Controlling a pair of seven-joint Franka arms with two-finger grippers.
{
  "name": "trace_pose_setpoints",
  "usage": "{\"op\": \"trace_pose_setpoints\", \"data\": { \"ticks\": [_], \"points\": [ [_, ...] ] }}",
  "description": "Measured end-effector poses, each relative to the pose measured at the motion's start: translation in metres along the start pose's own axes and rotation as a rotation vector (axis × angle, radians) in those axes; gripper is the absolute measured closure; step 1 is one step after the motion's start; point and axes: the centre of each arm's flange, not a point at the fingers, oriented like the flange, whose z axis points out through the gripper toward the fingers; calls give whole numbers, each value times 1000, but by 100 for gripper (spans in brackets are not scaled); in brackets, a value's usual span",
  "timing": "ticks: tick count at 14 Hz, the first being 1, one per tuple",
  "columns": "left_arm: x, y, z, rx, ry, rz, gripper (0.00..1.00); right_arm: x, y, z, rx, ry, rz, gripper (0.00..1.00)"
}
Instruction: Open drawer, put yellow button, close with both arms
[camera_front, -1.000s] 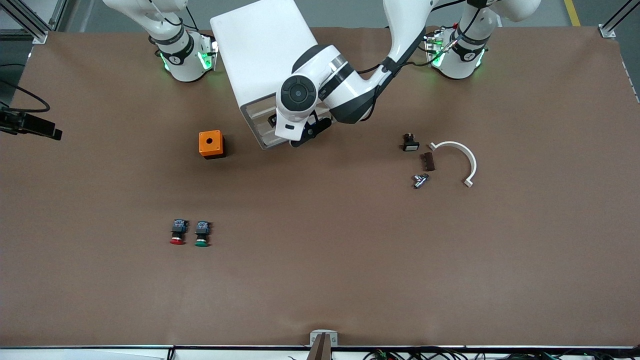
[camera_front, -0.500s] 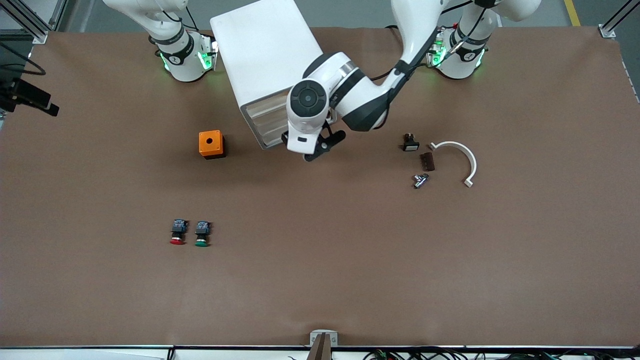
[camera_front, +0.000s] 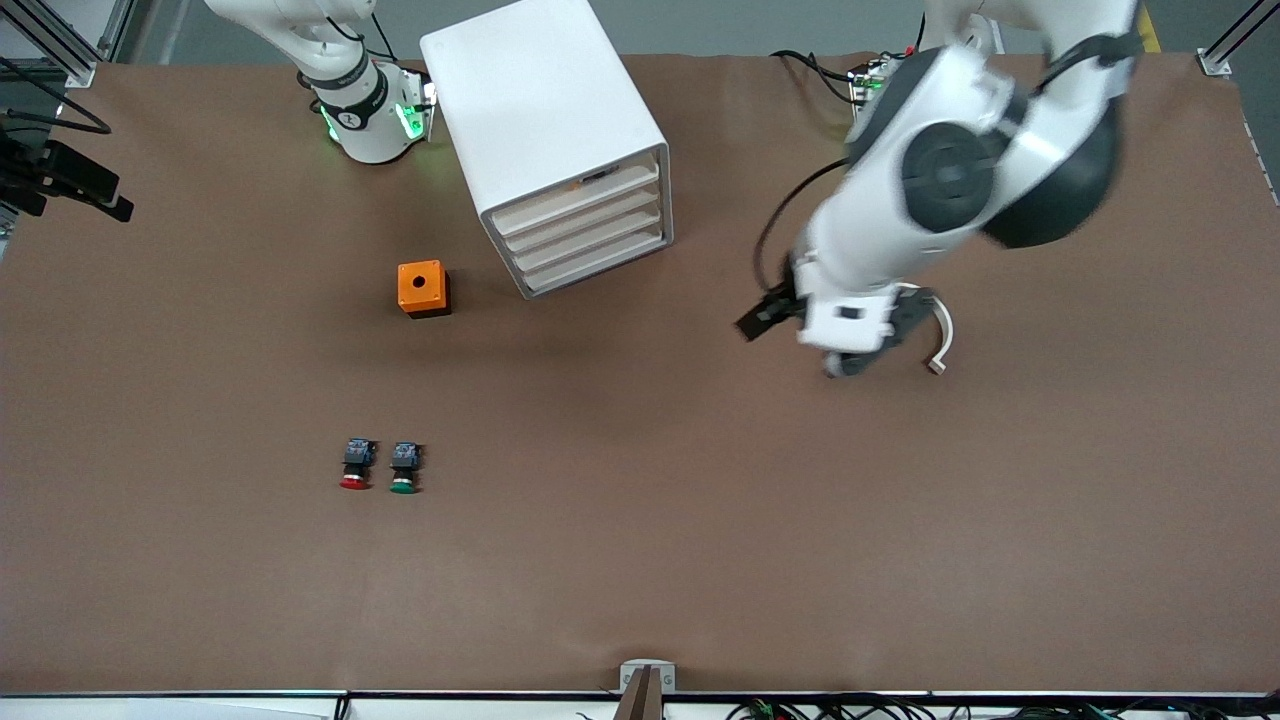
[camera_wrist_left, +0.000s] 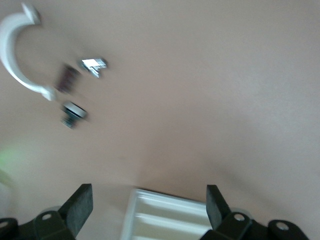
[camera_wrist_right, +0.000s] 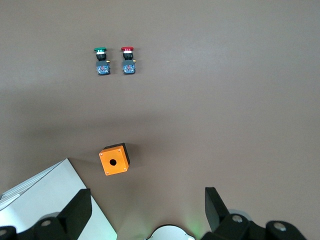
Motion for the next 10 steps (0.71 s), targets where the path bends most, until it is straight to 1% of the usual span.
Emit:
{"op": "trace_pose_setpoints", "data": {
  "ticks": [2,4,7,10],
  "points": [
    [34,-58,-45,1,-10,95,0,0,2,0,0,2,3,0],
    [69,-113,-73,5,-18,176,0,1,2,0,0,4,4,0],
    [109,-183,-92,26,-18,288,0,2,3,-1,-23,15,5,0],
    [132,-233,-96,49,-14,404,0,4,3,-3,-29,36,3,0]
  ]
}}
